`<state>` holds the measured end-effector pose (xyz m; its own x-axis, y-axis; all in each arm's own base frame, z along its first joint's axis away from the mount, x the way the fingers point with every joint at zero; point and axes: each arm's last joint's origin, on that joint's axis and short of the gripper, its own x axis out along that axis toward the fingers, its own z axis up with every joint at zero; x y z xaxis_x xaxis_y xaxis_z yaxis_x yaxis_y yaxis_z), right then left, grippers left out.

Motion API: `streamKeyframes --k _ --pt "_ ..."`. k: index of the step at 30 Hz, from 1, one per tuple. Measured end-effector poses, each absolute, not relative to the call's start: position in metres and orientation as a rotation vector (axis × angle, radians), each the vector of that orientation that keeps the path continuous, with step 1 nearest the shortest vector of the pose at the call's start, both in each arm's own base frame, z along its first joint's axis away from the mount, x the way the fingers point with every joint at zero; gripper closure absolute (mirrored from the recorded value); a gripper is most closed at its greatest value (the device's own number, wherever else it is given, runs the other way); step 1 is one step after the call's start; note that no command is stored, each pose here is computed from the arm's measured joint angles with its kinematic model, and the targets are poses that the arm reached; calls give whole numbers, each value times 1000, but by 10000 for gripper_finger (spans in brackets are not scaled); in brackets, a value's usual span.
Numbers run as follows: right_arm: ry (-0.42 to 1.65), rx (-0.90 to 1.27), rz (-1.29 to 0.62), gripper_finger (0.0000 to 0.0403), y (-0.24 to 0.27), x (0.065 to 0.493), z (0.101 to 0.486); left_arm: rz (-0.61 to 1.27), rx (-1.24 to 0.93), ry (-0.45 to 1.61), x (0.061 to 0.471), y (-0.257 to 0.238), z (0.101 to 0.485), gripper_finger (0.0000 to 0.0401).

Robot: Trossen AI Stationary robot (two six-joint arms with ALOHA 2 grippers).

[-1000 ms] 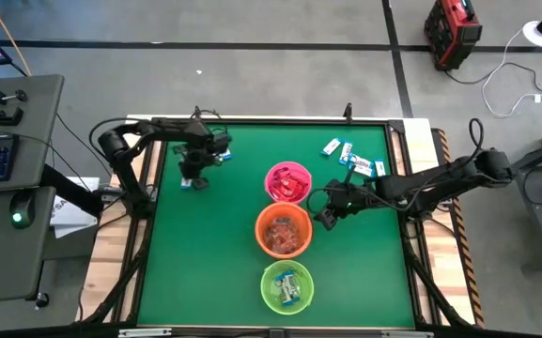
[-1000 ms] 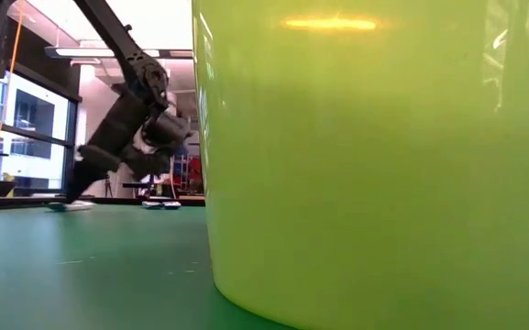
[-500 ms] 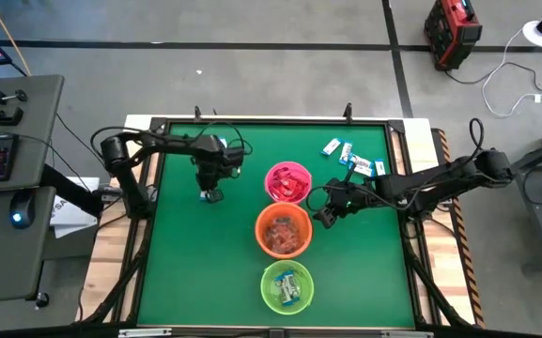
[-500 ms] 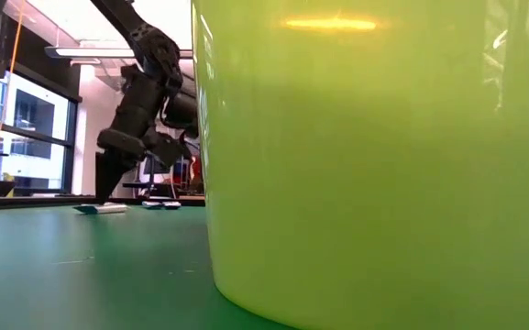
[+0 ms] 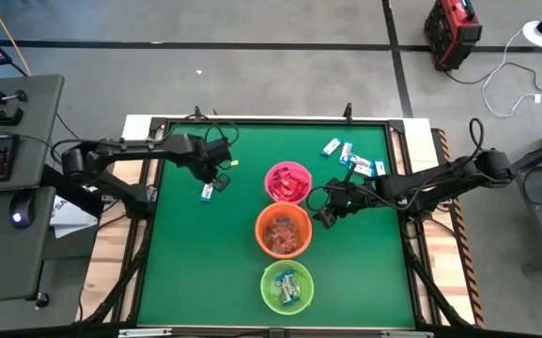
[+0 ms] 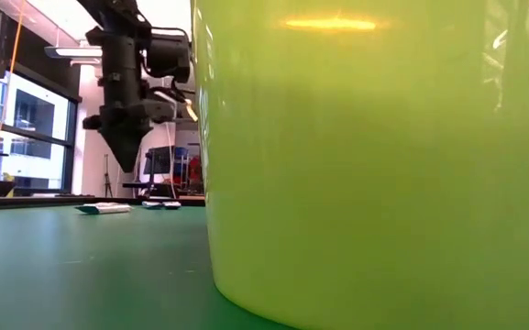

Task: Sort candy by brand, put in halloween buckets
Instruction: Put the white chocolate into the green bucket

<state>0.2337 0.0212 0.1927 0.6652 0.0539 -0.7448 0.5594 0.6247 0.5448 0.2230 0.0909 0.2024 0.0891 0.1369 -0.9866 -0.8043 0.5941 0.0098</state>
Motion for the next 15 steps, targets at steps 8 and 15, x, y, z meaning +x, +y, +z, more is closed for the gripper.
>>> streamKeyframes --k 8,15 --pt "808 860 -328 183 21 234 193 886 -731 1302 213 88 178 310" --pt "808 857 -328 183 21 234 193 932 -777 1216 215 89 170 207"
